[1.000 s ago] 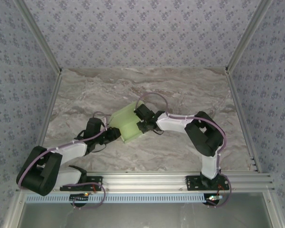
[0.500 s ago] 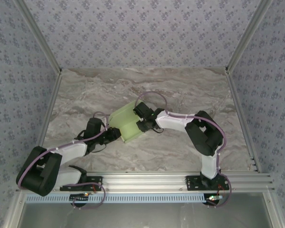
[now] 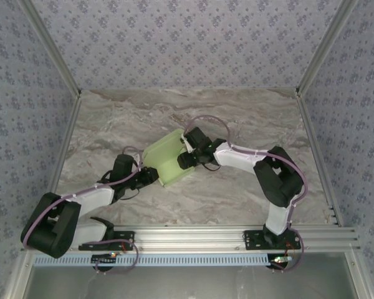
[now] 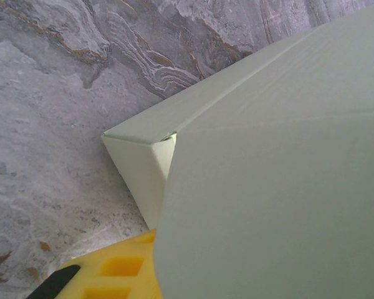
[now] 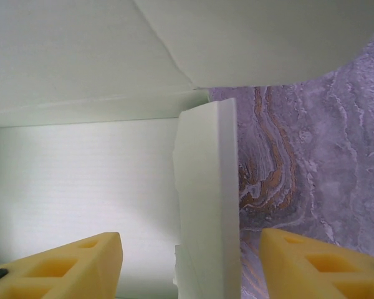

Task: Fold the paper box

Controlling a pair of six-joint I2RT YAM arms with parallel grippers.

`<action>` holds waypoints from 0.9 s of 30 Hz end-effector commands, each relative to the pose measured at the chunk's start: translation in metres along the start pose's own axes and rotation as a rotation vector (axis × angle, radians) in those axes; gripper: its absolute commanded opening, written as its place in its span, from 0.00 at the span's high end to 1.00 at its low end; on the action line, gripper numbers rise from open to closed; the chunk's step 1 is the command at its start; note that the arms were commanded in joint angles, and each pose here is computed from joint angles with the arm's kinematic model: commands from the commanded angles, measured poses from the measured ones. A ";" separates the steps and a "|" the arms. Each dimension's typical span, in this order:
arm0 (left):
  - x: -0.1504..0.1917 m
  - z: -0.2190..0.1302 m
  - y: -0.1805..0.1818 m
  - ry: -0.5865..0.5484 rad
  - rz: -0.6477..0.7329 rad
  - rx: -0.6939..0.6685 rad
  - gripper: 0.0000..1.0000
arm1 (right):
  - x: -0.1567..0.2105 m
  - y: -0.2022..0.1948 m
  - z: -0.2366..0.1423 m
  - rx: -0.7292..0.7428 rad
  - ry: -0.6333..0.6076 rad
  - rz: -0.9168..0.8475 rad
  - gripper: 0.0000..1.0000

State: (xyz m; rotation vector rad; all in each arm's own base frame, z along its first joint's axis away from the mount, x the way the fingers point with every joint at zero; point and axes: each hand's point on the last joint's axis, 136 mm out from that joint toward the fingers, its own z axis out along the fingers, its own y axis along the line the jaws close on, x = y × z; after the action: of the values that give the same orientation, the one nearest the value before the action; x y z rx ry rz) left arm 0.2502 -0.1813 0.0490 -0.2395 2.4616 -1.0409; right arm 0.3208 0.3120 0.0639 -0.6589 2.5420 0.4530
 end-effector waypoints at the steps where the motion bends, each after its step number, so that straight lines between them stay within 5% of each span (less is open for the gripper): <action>1: -0.006 -0.003 -0.012 -0.009 0.045 0.020 0.76 | -0.004 0.003 -0.009 -0.062 -0.027 0.039 0.36; 4: -0.005 -0.003 -0.011 -0.006 0.046 0.019 0.76 | -0.005 -0.002 -0.011 -0.089 -0.040 0.069 0.38; 14: -0.005 -0.003 -0.011 -0.007 0.045 0.016 0.76 | -0.001 -0.013 0.002 -0.107 -0.023 0.094 0.67; 27: -0.005 -0.004 -0.013 -0.011 0.048 0.021 0.76 | 0.013 -0.013 0.012 -0.100 0.010 0.074 0.76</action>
State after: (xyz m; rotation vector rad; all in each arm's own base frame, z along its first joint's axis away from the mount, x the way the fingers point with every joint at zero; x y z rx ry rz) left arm 0.2480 -0.1803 0.0492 -0.2337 2.4682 -1.0346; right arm 0.3274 0.3017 0.0553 -0.5736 2.5524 0.6163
